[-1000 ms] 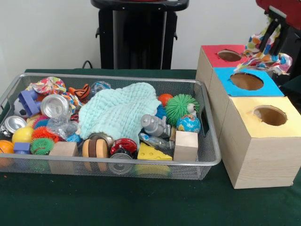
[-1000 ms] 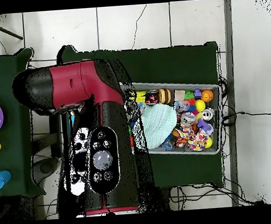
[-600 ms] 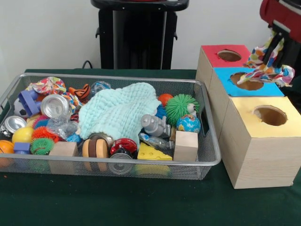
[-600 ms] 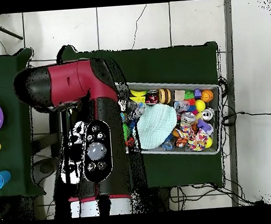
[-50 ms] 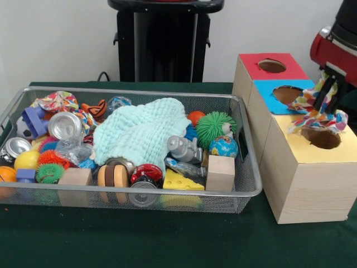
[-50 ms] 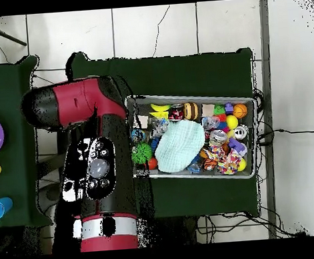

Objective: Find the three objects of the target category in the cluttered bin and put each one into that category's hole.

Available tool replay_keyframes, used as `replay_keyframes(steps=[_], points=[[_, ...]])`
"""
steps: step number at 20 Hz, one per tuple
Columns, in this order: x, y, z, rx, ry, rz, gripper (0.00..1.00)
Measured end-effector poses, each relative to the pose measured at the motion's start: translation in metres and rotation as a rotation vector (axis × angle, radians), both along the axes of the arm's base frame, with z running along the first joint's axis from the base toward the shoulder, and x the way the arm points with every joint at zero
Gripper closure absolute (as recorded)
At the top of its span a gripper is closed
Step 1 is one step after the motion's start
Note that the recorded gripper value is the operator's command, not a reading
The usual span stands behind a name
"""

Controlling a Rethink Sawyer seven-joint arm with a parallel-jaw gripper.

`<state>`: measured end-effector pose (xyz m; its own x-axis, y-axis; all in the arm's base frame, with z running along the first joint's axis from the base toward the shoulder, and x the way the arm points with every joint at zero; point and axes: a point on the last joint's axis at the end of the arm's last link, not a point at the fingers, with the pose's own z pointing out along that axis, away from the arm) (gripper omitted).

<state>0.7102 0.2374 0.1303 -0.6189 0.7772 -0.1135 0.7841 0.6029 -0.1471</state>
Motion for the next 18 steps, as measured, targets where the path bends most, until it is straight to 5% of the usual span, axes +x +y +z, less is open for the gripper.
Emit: replay_keyframes(steps=[11, 18], points=[[-0.016, 0.019, -0.025, -0.034, 0.021, 0.017, 1.0], [-0.005, 0.012, -0.045, -0.073, -0.044, 0.037, 1.0]])
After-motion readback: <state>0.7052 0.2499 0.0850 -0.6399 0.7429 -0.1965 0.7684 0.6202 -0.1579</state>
